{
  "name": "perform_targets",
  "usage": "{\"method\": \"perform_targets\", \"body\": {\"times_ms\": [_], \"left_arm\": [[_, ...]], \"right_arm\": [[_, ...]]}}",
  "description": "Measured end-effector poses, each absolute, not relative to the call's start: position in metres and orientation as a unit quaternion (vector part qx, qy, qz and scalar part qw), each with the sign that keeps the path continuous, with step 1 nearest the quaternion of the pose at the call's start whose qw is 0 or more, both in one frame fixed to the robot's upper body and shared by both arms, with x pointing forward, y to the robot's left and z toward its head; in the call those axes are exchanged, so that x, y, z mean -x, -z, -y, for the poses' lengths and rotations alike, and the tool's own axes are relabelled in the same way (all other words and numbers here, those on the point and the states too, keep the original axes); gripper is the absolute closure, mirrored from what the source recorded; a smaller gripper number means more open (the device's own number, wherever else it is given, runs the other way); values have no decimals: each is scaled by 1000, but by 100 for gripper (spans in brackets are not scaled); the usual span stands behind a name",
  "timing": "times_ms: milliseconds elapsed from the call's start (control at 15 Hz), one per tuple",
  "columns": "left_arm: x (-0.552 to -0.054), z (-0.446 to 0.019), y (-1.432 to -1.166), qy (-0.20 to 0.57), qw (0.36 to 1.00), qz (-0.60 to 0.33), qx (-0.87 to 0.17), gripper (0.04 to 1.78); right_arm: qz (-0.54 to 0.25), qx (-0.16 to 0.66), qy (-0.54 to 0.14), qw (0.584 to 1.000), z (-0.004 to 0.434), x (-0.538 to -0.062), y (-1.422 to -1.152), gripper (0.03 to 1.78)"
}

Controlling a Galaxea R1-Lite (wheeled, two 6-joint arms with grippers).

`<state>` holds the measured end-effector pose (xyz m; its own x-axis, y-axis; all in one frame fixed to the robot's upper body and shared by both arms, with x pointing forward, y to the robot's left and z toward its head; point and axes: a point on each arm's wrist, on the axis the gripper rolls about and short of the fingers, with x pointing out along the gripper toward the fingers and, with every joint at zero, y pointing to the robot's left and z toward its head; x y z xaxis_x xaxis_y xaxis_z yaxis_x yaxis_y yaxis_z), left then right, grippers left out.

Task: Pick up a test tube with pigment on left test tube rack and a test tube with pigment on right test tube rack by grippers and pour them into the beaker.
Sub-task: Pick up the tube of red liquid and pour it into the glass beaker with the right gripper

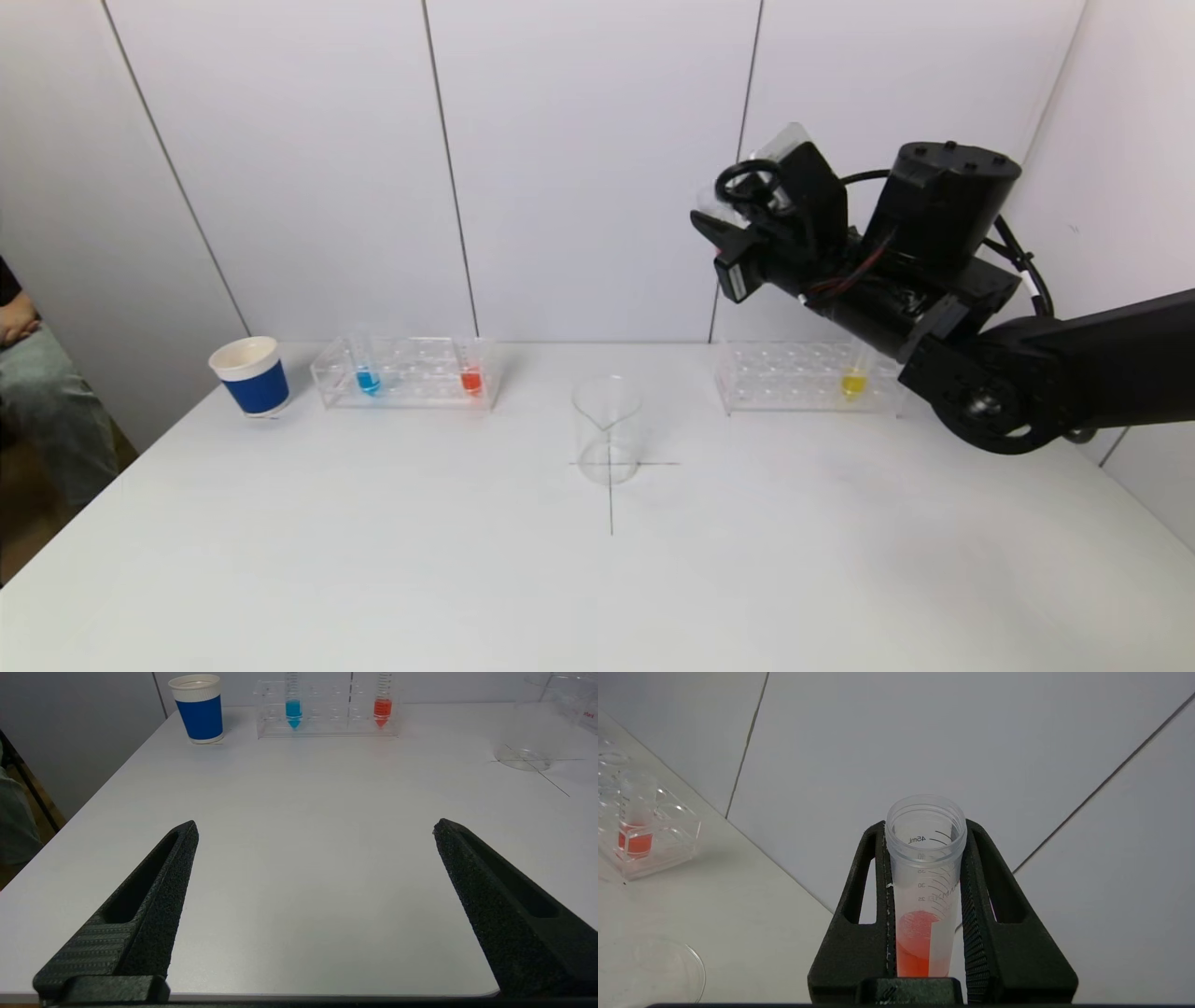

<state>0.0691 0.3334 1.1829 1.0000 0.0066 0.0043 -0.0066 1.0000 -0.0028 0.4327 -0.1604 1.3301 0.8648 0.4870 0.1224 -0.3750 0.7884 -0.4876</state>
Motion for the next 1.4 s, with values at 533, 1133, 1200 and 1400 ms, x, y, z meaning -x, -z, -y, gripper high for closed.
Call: {"method": "perform_targets", "body": {"times_ms": [533,1133,1200,1400], "left_arm": [[-69,-333,-1183,-3,1000,2,1,6],[-69,-333,-1183,-3,1000,2,1,6],[-69,-333,-1183,-3,1000,2,2,6],[-69,-333,-1183,-3,1000,2,1,6]], "right_arm": [[117,264,-253,924,142,-427,-1313,135],[158,284,-282,903,131,-434,-1289,135],[180,286,-284,897,131,-436,-1285,135],[206,291,-291,888,133,-442,-1272,135]]}}
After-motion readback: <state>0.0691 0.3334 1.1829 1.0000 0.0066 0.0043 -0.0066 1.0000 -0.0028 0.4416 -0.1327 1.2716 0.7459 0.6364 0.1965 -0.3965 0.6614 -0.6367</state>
